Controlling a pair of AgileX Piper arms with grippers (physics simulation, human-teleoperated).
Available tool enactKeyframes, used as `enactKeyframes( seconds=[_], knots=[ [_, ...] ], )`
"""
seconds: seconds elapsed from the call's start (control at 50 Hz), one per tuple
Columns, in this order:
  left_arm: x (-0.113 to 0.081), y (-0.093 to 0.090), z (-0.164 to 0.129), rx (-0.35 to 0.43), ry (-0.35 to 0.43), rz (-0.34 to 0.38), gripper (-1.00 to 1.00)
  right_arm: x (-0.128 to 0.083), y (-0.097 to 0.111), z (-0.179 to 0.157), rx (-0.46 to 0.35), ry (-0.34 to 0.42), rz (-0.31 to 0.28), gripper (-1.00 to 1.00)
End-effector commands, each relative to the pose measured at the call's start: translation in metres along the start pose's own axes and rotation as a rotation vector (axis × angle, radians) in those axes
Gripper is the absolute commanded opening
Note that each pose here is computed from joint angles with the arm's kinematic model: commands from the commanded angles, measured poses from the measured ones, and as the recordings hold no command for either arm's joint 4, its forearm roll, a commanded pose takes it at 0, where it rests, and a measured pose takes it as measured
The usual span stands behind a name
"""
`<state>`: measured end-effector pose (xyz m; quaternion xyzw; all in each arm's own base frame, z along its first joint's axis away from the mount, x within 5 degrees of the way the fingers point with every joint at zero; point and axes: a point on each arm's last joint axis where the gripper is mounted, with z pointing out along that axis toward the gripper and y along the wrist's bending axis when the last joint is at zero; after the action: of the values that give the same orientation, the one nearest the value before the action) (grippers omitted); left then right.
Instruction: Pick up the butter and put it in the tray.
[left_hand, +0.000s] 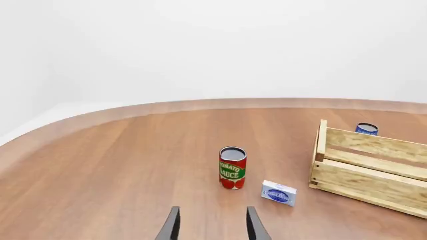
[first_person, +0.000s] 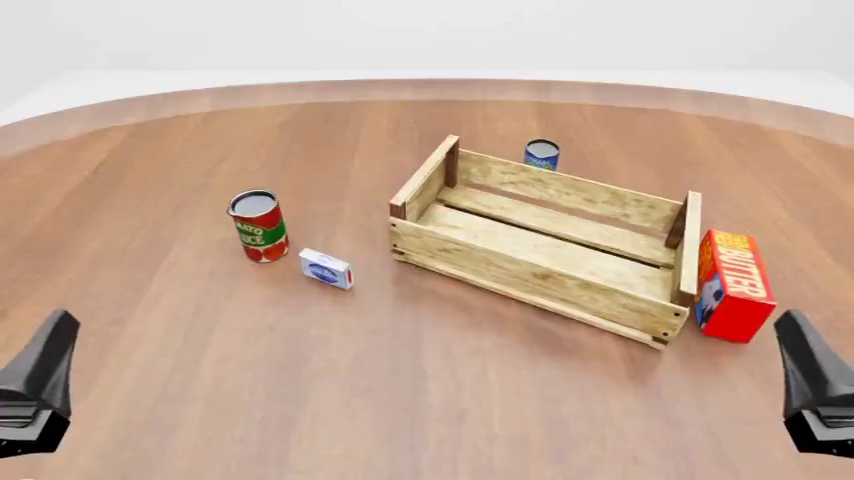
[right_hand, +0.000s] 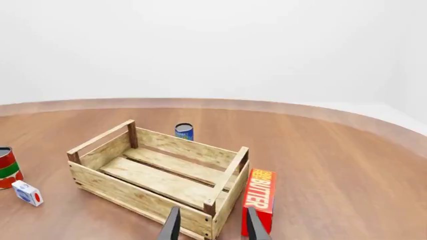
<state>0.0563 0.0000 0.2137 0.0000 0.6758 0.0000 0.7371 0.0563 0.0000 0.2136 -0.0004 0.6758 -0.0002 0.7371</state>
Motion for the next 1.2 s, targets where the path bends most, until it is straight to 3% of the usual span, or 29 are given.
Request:
enactKeyframes(
  seconds=[0.02,0.46,1.2],
  knots=[
    [-0.001,0.000,0.000,0.000,0.001,0.000,1.00,0.000,0.000,0.001,-0.006,0.008,-0.010,1.00],
    [-0.001,0.000,0.000,0.000,0.001,0.000,1.00,-0.002,0.000,0.000,-0.009,0.002,-0.015,1.00],
    [-0.001,0.000,0.000,0.000,0.001,0.000,1.00,-0.001,-0.006,0.023,0.071,0.031,-0.045,1.00]
  ],
)
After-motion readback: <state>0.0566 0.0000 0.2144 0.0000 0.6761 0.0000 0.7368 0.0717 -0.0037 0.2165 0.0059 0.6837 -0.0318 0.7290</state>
